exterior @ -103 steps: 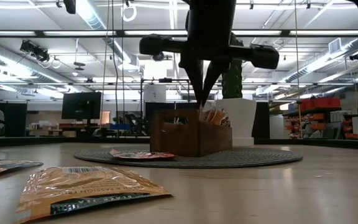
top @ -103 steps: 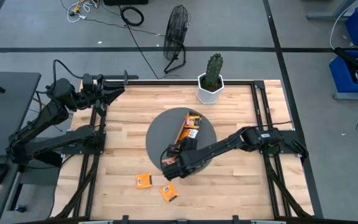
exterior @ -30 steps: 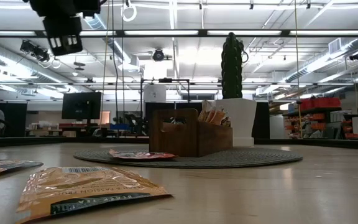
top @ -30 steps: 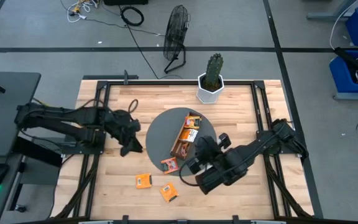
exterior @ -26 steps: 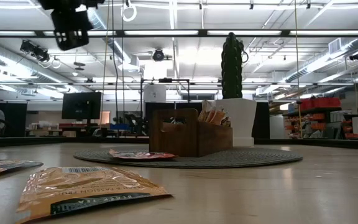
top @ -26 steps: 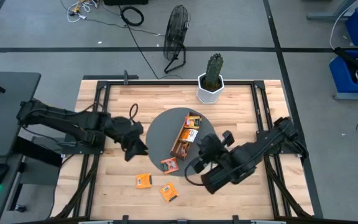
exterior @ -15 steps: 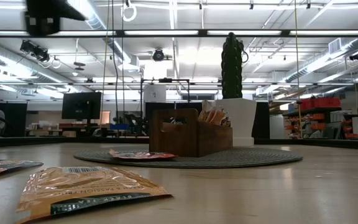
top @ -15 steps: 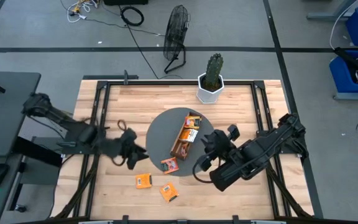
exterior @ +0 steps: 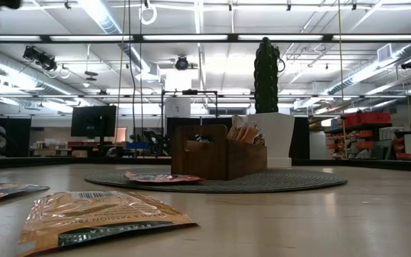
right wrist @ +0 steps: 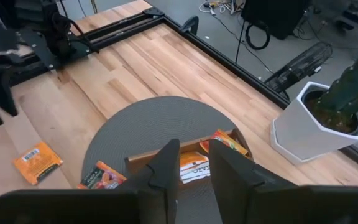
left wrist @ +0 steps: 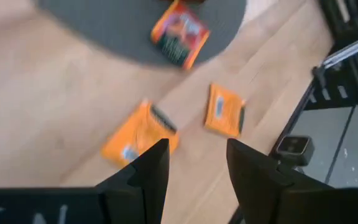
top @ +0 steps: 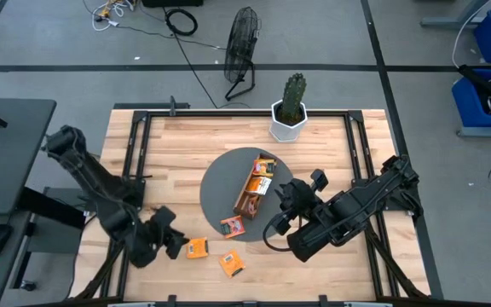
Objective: Pick & Place Tea
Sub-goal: Put the red tea bag into the bottom section of the wooden organizer
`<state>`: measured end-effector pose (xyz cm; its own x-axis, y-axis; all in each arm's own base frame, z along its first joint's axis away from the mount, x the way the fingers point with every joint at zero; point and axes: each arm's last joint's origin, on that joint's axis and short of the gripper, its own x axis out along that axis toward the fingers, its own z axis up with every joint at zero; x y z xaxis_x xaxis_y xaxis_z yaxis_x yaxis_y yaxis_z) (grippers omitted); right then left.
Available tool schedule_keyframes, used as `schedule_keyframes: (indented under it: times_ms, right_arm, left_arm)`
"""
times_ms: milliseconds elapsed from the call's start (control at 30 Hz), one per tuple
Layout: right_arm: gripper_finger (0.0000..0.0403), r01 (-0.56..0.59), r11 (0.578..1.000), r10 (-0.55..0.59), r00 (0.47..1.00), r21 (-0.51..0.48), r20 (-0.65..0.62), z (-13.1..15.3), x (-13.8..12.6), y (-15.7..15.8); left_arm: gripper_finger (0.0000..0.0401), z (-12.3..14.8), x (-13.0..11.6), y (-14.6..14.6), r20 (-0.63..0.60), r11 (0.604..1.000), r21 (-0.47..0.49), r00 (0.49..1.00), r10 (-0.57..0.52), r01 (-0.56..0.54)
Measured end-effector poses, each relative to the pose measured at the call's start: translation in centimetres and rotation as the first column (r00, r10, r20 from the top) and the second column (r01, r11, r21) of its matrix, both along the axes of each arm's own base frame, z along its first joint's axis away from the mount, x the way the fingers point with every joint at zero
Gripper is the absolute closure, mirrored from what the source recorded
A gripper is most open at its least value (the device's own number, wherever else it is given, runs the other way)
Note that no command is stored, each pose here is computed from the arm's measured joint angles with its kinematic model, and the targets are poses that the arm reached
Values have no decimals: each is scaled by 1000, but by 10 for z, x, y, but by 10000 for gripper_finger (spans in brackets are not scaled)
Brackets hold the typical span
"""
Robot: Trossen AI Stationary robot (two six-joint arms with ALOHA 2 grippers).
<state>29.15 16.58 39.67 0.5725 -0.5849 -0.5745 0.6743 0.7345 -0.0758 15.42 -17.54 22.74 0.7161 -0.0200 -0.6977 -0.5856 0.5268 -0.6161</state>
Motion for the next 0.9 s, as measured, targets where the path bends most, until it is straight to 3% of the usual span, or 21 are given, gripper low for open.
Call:
schedule_keyframes:
  times_ms: [400, 633, 900]
  right_arm:
    - [313, -7, 1000, 7, 1000, 5, -10, 0, 0, 0]
    - [313, -6, 999, 7, 1000, 49, -23, -1, 0, 1]
    - [313, 10, 994, -7, 1000, 110, -24, -2, 0, 2]
  left_arm:
    - [248, -48, -20, -43, -143, 967, -154, 973, 181, -203]
    - [261, -76, -11, -46, -154, 970, -40, 961, 230, -239]
    - [261, -94, 4, -53, -159, 967, -67, 959, 234, -247]
